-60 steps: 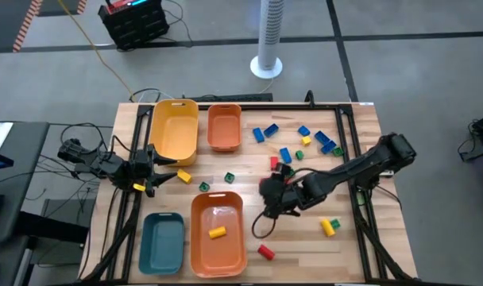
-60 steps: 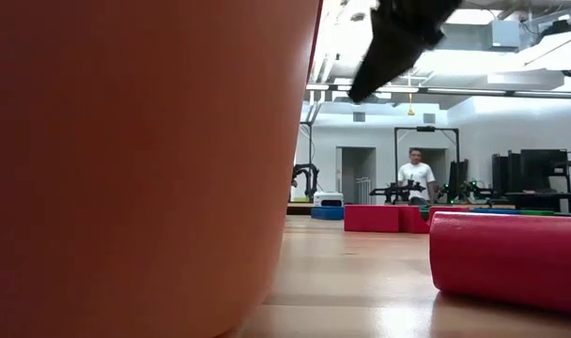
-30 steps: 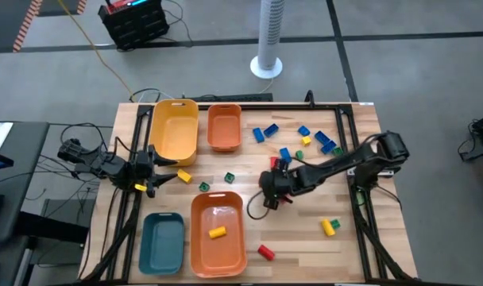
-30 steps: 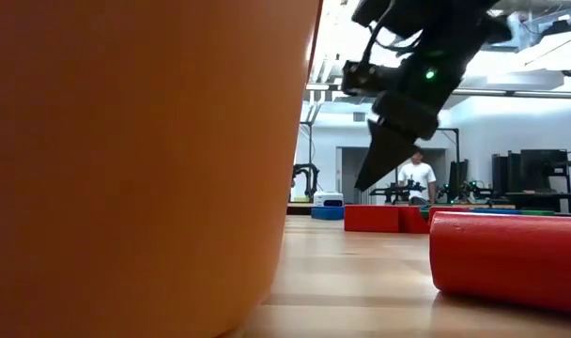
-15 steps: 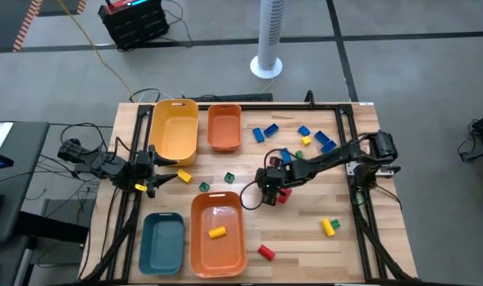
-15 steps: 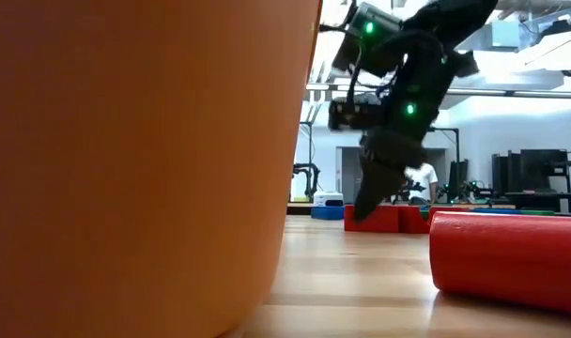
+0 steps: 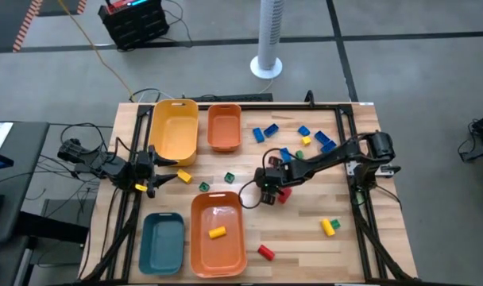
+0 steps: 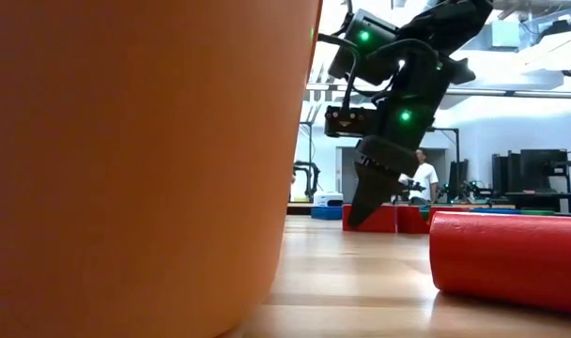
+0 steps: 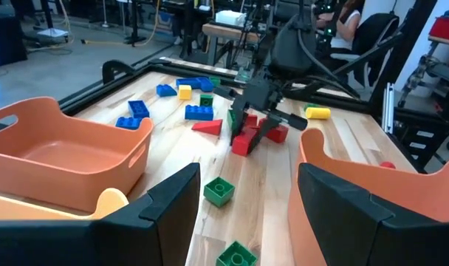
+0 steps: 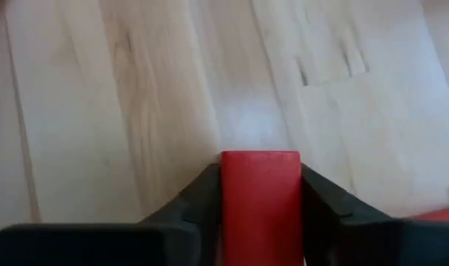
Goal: Sort blocks
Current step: Put the red block into the top orange bin
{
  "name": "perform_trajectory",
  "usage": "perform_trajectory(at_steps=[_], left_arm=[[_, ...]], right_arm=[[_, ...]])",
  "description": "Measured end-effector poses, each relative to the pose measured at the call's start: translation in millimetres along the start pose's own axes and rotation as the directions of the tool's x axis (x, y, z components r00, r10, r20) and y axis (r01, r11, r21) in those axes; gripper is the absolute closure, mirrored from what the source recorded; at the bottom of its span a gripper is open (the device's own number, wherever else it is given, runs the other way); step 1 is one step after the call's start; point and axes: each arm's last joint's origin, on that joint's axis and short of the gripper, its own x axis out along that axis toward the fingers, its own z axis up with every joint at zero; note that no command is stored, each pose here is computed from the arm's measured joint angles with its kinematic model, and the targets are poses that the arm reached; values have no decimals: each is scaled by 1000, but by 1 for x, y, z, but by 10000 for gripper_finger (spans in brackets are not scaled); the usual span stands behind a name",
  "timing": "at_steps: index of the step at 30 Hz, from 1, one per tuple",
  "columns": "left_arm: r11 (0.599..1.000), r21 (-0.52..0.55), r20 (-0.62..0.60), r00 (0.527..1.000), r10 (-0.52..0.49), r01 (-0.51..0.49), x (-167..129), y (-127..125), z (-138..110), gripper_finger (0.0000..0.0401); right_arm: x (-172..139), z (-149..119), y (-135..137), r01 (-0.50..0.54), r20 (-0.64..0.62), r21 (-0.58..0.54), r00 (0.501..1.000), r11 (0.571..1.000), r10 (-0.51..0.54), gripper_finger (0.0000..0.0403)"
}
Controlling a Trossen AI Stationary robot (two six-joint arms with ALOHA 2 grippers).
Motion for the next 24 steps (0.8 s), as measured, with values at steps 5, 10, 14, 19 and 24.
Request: perform_trajectory(at_steps=[5,10,14,19,24], left_arm=[[1000,-1,1,1000,0,0,0,0,0,178],[1000,-1,2,1000,0,0,0,0,0,178],[1000,-3,5,1000,0,1,0,0,1,178],[1000,-3,5,1000,0,0,0,0,0,178],[1000,-3,5,1000,0,0,0,0,1,178]], right_arm=[[0,6,-6,-10,43,16,999,1000,9,289],[-12,23,-15,-43,175,33,984,999,37,289],[-29,38,-32,-36,297,39,955,999,23,289],[-45,59,-64,-49,437,48,899,998,24,289],[-52,85,-95,-33,510,35,860,999,11,289]])
